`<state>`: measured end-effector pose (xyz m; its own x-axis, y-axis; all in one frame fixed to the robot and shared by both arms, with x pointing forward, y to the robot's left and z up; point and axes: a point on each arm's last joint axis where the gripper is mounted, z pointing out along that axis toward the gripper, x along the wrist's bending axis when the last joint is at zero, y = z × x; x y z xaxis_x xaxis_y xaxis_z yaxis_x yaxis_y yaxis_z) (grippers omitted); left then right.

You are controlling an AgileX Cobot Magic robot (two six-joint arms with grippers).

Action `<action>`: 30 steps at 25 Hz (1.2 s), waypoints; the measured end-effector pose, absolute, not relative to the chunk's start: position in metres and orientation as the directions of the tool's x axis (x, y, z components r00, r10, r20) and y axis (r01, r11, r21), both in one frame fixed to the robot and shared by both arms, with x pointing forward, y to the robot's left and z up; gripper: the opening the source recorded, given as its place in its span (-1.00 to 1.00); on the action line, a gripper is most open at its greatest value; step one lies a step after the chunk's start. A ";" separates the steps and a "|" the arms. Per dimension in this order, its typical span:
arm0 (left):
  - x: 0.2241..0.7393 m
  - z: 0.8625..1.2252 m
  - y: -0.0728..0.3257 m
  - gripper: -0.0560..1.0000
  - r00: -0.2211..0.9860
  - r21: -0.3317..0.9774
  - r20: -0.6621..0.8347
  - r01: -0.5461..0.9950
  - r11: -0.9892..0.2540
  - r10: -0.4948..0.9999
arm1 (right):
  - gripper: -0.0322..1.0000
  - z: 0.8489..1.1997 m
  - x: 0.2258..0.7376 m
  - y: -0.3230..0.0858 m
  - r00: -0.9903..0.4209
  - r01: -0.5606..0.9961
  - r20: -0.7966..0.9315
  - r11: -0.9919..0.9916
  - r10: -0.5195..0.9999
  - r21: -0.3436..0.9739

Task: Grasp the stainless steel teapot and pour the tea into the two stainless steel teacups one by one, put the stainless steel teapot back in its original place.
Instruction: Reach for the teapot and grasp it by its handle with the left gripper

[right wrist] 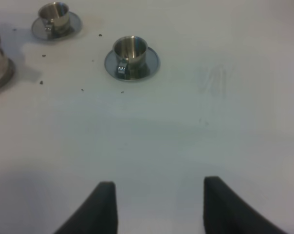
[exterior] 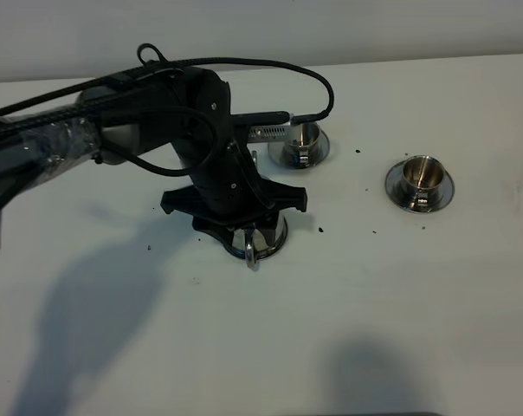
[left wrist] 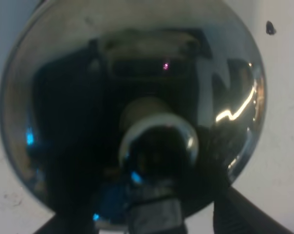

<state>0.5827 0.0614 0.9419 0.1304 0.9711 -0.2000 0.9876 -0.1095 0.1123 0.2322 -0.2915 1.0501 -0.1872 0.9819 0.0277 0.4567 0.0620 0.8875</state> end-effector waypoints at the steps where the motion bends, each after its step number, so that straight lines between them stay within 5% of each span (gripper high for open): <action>1: 0.583 0.940 0.061 0.14 0.125 0.106 -0.203 0.989 -0.106 0.971 | -0.17 1.050 0.232 -0.291 -0.187 0.457 0.028 0.062 0.982 0.887; 30: 0.587 0.929 0.063 0.06 0.106 0.080 -0.194 0.993 -0.092 0.975 | -0.17 1.050 0.232 -0.291 -0.188 0.457 0.030 0.061 0.982 0.887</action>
